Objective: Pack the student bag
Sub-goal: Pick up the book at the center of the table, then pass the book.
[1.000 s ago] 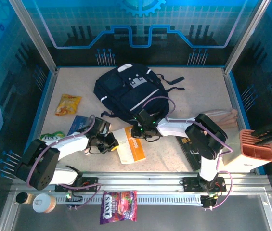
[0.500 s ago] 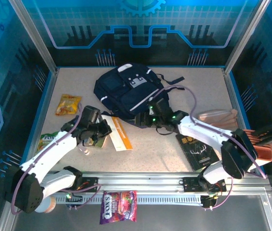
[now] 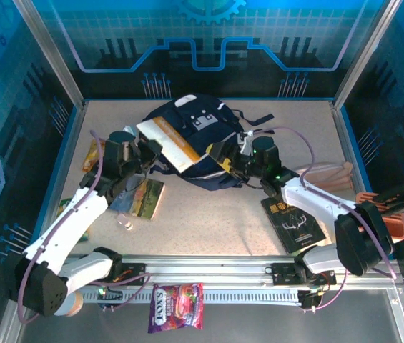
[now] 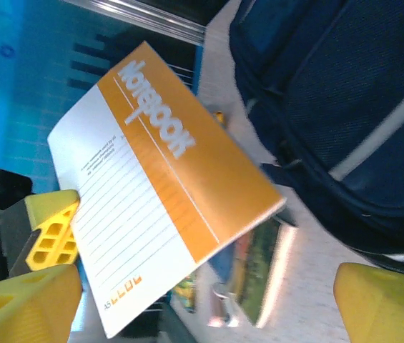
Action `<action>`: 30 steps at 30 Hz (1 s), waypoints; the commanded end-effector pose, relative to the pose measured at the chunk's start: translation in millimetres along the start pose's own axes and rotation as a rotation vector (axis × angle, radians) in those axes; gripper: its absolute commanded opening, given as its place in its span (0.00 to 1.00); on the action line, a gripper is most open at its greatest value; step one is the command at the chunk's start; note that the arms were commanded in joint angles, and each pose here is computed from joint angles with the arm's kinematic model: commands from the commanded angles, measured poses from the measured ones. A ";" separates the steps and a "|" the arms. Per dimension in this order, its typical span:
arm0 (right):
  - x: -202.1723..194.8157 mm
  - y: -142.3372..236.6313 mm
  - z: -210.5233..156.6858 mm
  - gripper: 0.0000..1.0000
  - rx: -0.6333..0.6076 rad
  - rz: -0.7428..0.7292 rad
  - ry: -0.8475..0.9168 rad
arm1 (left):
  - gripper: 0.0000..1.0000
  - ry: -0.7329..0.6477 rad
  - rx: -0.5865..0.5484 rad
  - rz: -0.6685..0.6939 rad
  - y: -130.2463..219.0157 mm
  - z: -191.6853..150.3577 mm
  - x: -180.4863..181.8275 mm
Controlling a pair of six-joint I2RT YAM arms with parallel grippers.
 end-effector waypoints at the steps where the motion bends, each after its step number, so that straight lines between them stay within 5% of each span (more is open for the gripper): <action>1: 12.6 -15.6 7.7 0.93 -0.013 0.156 -0.205 | 0.00 0.102 -0.082 -0.166 -5.1 18.3 -32.6; 8: 32.2 -43.9 14.2 0.94 -0.065 0.280 -0.283 | 0.00 0.198 -0.080 -0.207 -27.1 21.0 -31.7; 16: 37.2 -61.5 19.7 0.90 -0.092 0.251 -0.304 | 0.00 0.216 -0.075 -0.190 -34.2 20.9 -26.2; 30: 41.5 -71.9 35.7 0.34 -0.106 0.294 -0.257 | 0.02 0.221 -0.008 -0.156 -37.5 13.8 -14.0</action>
Point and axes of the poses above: each hand's point on the last joint's axis, 136 mm out from that joint toward the fingers, its own y axis back along the fingers, its own x axis along the line the jaws close on, z = x × y, the point moved 6 cm from there along y, back along the fingers, and after that the axes turned 4 degrees about y, right-handed, at the moved point
